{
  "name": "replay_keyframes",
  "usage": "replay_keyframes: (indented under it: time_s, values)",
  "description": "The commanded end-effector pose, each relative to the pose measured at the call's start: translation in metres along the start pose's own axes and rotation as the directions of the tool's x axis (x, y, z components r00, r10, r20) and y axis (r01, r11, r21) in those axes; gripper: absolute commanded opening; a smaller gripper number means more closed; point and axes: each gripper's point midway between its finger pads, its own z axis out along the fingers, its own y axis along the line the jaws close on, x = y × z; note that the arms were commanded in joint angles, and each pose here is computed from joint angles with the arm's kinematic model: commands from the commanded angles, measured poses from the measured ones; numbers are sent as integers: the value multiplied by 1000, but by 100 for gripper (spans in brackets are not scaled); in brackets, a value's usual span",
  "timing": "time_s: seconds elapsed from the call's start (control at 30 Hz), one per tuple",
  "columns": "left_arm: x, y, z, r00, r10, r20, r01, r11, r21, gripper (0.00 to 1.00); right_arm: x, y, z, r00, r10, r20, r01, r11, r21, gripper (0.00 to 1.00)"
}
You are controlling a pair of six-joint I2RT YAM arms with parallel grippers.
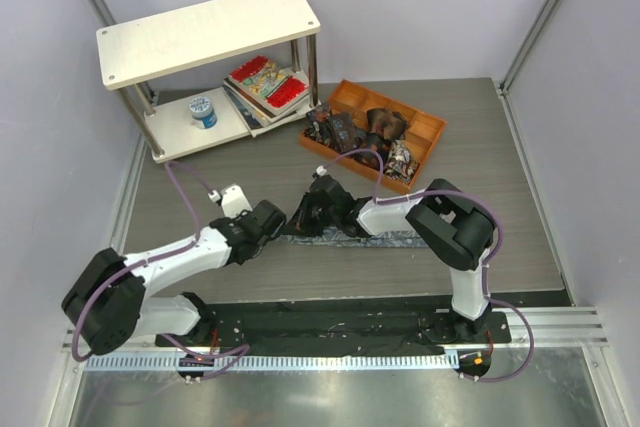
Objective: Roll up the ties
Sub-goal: Roll the tie at the center of the board.
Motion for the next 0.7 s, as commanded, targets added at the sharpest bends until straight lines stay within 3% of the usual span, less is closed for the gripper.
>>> replay_keyframes:
  time_s: [0.0, 0.1, 0.13, 0.2, 0.23, 0.33, 0.67]
  values:
    - [-3, 10, -10, 1000, -5, 2, 5, 1000, 30, 19, -1, -18, -1, 999, -11, 32, 9, 998, 65, 1]
    - [-9, 9, -20, 1000, -9, 15, 8, 996, 87, 25, 0, -22, -1, 1000, -9, 29, 7, 997, 82, 1]
    - [-12, 9, -23, 1000, 7, 24, -9, 995, 100, 38, 0, -24, -1, 1000, -8, 27, 6, 996, 86, 1]
    - [-22, 10, -31, 999, -12, 52, 5, 992, 127, 46, 1, -25, -2, 1000, -8, 26, 5, 996, 91, 1]
    - [-25, 10, -34, 998, -3, 61, -5, 991, 136, 56, 1, -26, -2, 1000, -9, 26, 6, 996, 92, 1]
    - [-32, 1, -42, 997, -23, 71, 7, 978, 206, 67, 1, -26, -4, 1000, -8, 28, 5, 996, 92, 1]
    - [-25, -36, -27, 1000, 16, 13, -19, 929, 369, 61, 3, -27, -5, 1000, -12, 21, 10, 995, 95, 1]
